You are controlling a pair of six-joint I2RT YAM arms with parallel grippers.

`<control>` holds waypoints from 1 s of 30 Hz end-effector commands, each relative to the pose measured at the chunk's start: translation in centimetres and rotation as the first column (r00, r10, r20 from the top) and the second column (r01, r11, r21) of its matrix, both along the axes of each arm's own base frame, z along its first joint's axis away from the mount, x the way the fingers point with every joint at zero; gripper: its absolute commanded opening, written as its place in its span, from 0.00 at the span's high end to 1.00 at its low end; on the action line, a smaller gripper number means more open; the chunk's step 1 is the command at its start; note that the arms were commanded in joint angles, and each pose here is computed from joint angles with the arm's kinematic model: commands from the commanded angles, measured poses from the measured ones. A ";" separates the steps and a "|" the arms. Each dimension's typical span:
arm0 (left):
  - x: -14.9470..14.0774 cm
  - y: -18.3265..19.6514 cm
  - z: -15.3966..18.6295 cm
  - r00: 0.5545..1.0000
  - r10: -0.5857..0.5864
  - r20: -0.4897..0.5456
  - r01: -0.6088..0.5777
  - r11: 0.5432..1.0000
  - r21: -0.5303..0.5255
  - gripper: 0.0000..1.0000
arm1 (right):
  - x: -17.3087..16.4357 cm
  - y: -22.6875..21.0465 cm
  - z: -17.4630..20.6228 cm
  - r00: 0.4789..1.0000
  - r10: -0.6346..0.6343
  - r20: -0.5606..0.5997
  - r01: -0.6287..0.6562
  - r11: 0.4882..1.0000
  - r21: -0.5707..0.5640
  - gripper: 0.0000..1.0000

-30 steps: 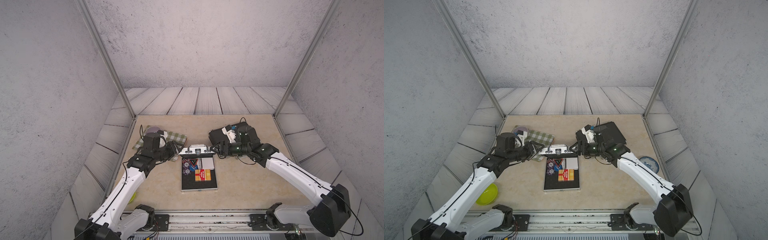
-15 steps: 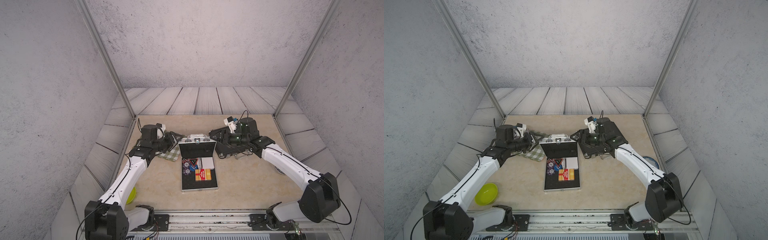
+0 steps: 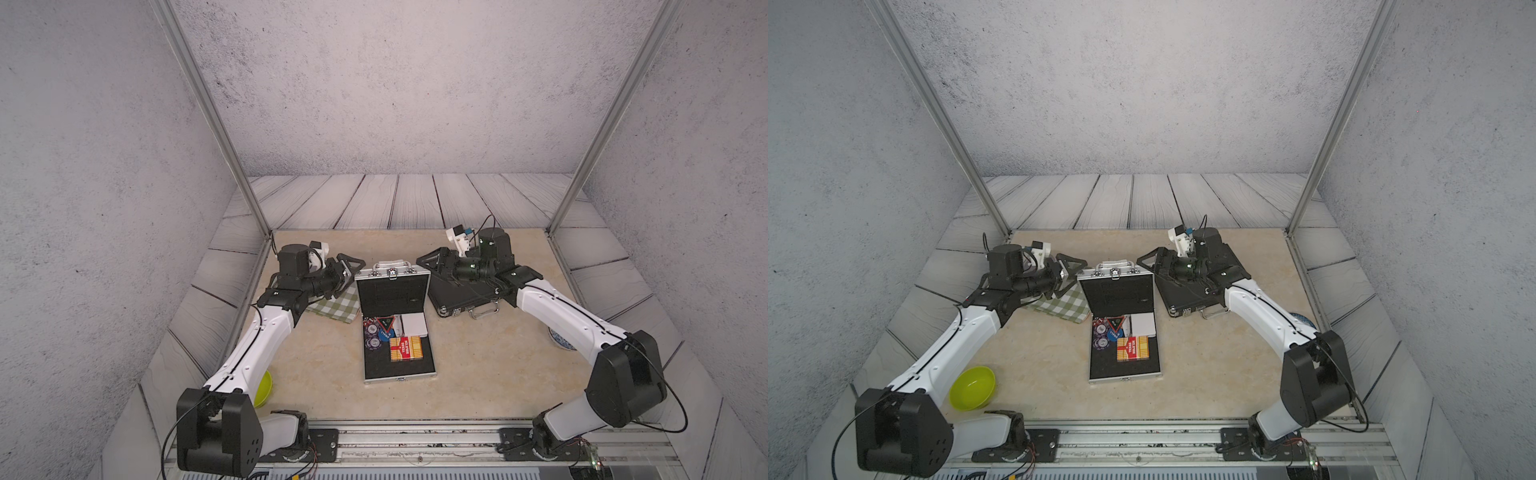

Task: Open the poker set cases
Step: Open the case lid on the poker set case.

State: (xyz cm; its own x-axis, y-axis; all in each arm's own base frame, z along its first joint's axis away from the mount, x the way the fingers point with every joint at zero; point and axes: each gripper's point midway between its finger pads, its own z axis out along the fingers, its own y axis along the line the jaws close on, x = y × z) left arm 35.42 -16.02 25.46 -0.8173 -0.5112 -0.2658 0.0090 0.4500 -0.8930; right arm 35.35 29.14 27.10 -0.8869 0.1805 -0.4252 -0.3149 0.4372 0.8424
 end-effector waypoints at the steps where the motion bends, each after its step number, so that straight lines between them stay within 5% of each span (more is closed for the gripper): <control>1: 0.5 0.3 1.7 0.999 -0.008 0.047 0.010 1.000 -0.025 0.22 | 1.3 0.1 1.3 0.999 0.000 0.043 -0.001 1.000 0.026 0.10; 6: 1.4 2.1 2.8 0.996 0.049 0.074 -0.048 0.999 -0.013 0.13 | 2.6 -0.7 2.6 0.995 -0.034 0.091 0.033 0.999 0.006 0.08; 17: -0.3 4.1 6.7 0.980 0.042 0.196 -0.080 0.978 0.191 0.19 | 3.7 -7.7 4.0 0.969 -0.176 0.175 0.200 0.970 -0.135 0.07; 25: -3.3 3.1 9.1 0.956 -0.082 0.282 -0.047 0.906 0.421 0.35 | 4.5 -17.0 -1.4 0.915 -0.355 0.191 0.402 0.840 -0.364 0.11; 30: -6.2 -0.9 12.0 0.877 -0.204 0.435 -0.077 0.834 0.546 0.37 | 5.2 -21.7 -3.8 0.879 -0.432 0.202 0.474 0.752 -0.457 0.14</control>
